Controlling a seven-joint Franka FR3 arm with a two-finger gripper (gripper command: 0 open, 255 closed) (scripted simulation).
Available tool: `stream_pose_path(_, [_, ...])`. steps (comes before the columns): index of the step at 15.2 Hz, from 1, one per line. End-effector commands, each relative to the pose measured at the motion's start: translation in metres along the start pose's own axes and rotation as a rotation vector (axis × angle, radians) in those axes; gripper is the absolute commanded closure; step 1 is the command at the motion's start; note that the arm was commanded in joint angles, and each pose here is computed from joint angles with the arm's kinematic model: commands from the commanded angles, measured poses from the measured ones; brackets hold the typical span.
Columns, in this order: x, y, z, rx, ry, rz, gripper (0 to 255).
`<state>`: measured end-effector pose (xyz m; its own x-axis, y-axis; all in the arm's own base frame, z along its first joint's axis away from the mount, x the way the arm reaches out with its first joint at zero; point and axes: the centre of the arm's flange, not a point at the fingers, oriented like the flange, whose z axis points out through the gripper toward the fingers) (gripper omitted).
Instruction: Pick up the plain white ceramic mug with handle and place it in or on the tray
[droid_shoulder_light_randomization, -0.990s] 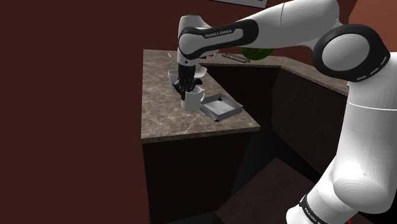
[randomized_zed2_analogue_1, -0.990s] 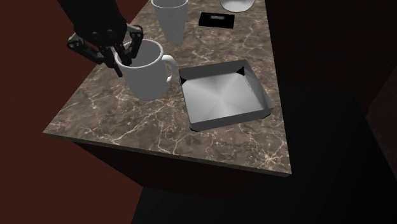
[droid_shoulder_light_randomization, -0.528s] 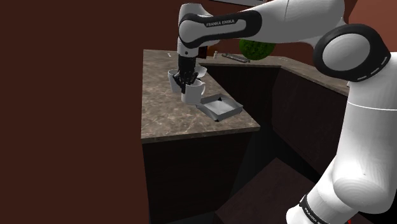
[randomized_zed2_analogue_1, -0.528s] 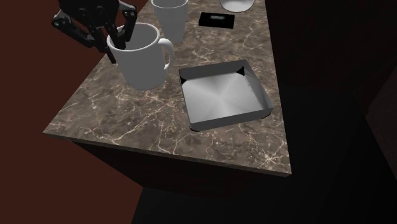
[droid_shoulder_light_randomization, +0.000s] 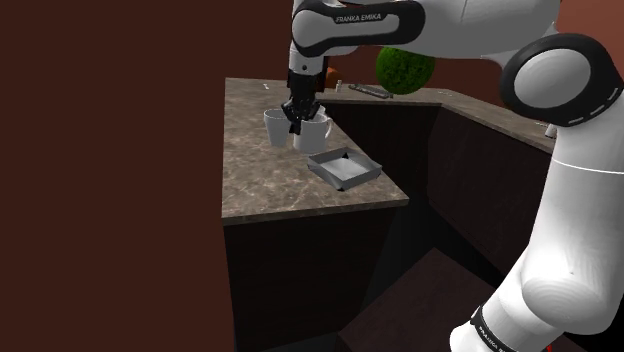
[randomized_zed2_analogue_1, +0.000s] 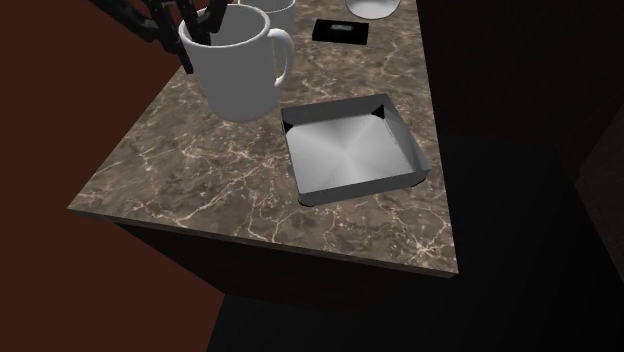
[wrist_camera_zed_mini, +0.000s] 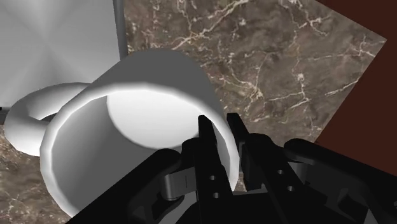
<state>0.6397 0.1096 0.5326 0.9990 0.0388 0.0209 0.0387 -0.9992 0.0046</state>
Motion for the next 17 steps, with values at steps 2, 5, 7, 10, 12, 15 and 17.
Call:
stream_pose_path(2, [-0.012,0.035,-0.004,0.0,0.0,-0.001,255])
stream_pose_path(5, [-0.023,0.073,-0.009,0.0,0.0,-0.001,255])
stream_pose_path(7, [-0.03,0.098,-0.012,0.0,0.0,-0.001,255])
stream_pose_path(10, [-0.04,0.136,-0.017,0.0,0.0,-0.001,255])
stream_pose_path(12, [-0.047,0.161,-0.02,0.0,0.0,-0.001,255])
stream_pose_path(15, [-0.048,0.164,-0.01,0.0,0.0,-0.001,255])
stream_pose_path(17, [-0.048,0.164,0.001,0.0,0.0,-0.001,255])
